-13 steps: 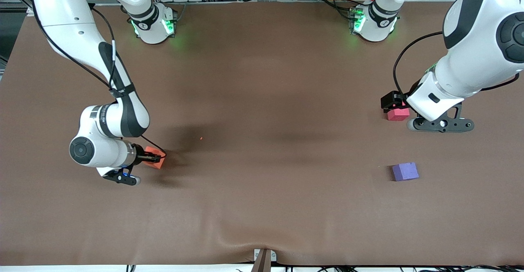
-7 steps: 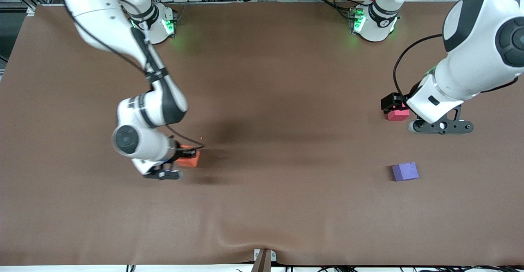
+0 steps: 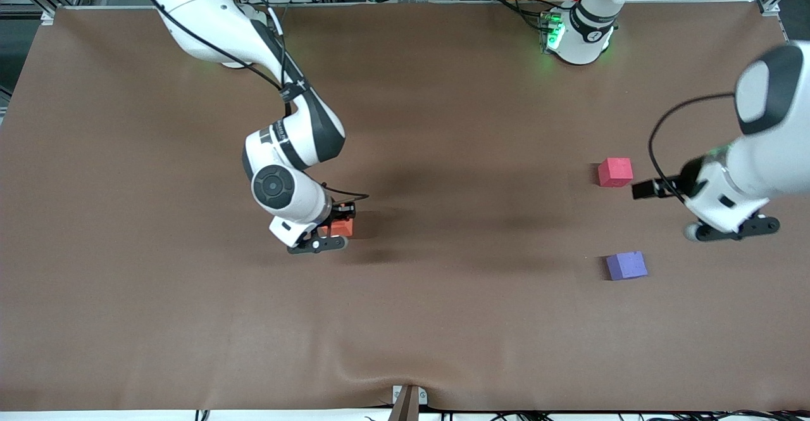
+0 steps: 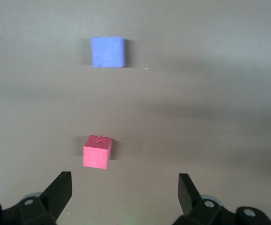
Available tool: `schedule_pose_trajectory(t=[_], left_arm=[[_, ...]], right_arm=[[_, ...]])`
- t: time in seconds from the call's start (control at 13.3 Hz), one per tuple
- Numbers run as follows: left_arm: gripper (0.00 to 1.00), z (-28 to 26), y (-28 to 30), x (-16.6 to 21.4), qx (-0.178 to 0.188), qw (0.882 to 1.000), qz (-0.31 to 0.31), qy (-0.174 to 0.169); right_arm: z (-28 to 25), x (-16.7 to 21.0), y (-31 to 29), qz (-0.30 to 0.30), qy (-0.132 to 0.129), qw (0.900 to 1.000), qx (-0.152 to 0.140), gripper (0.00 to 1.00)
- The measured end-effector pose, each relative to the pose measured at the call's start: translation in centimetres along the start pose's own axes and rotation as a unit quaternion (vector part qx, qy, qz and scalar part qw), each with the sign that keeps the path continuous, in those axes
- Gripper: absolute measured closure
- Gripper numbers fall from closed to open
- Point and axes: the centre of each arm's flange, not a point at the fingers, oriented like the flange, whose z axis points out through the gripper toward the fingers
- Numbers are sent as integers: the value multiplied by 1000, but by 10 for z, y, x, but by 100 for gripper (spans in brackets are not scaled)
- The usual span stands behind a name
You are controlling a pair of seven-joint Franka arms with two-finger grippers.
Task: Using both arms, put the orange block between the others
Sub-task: 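Carry the orange cube toward table center while the left gripper nears the purple cube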
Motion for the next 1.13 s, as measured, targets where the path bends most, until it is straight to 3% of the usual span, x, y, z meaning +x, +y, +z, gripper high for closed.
schedule_pose_trajectory(t=[0.3, 0.6, 0.75, 1.13], left_arm=[[0, 35, -17, 27, -10, 1000, -25, -4], [0, 43, -37, 48, -23, 998, -41, 32], [0, 54, -26, 51, -23, 999, -32, 26], [0, 87, -2, 58, -21, 1000, -16, 4]], right_arm=[[15, -8, -20, -6, -7, 1000, 9, 44], [17, -12, -30, -8, -9, 1000, 13, 42], [18, -14, -33, 0, -9, 1000, 13, 37], [20, -20, -47, -7, -9, 1000, 13, 36]])
